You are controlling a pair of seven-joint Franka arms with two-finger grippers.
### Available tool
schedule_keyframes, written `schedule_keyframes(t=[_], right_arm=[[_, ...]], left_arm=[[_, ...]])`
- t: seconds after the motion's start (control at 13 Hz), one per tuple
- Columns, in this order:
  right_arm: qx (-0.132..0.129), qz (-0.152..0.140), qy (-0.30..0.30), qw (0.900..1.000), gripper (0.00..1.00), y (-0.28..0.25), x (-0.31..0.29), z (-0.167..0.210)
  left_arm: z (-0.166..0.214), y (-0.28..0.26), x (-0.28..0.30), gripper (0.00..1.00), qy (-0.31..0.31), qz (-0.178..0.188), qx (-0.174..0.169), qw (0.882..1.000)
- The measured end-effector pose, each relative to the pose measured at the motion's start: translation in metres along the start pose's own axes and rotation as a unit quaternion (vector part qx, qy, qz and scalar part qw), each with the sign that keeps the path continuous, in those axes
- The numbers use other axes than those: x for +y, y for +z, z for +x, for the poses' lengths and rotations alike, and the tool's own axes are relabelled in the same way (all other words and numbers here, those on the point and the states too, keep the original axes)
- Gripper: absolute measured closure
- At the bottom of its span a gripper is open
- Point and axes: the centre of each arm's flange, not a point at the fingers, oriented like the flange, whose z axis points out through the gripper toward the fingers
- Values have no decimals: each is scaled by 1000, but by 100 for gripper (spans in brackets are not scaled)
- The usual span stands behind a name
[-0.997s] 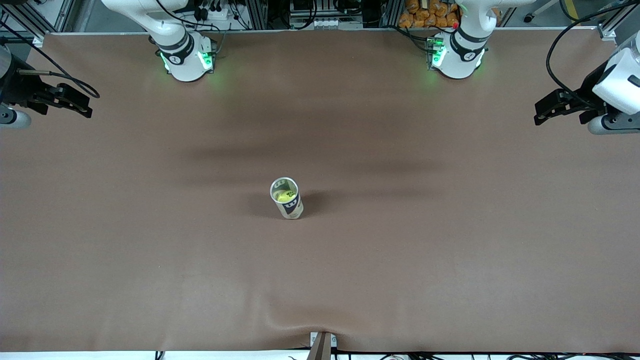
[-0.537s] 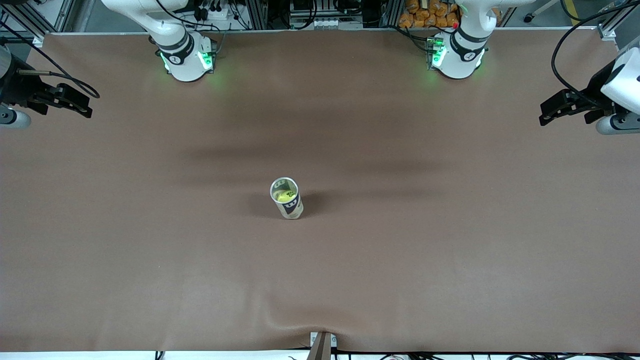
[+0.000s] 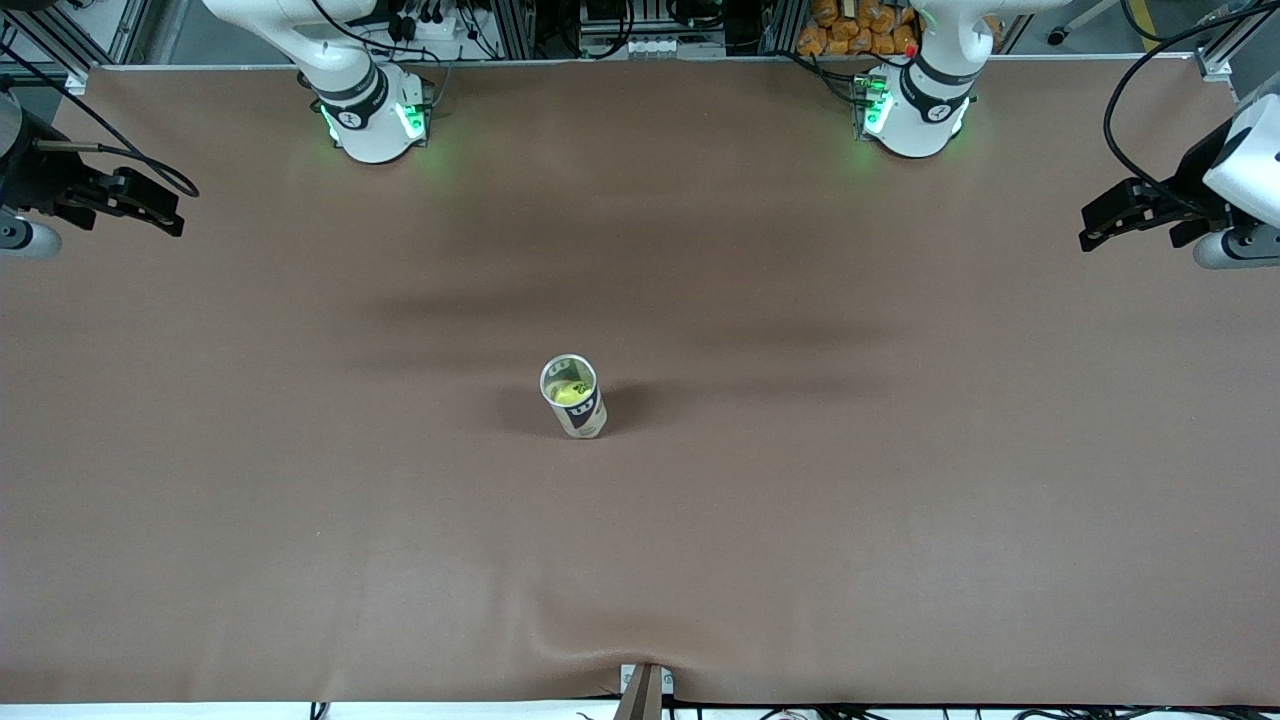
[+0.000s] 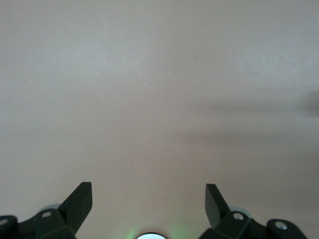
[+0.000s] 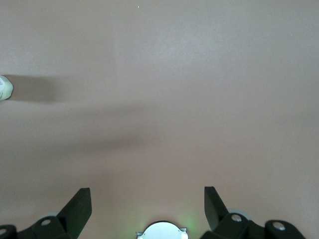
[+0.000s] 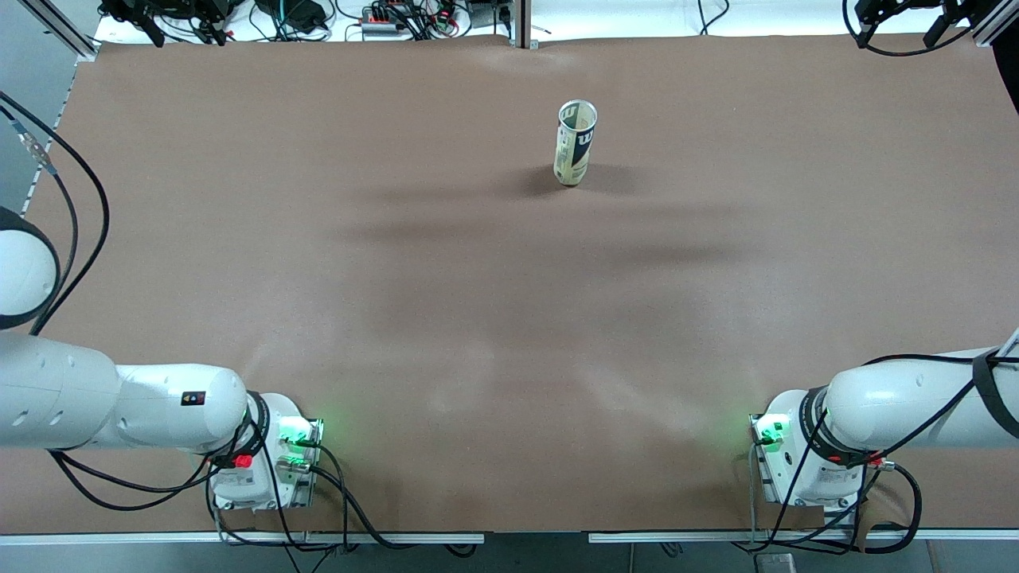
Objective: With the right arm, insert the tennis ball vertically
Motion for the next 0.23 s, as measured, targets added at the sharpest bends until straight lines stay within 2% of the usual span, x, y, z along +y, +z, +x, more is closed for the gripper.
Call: schedule_keyframes(t=[0.23], right_arm=[[0,0,0,1000,0,0,0,0]], left_arm=[[0,0,4,0,3,0,0,1000]])
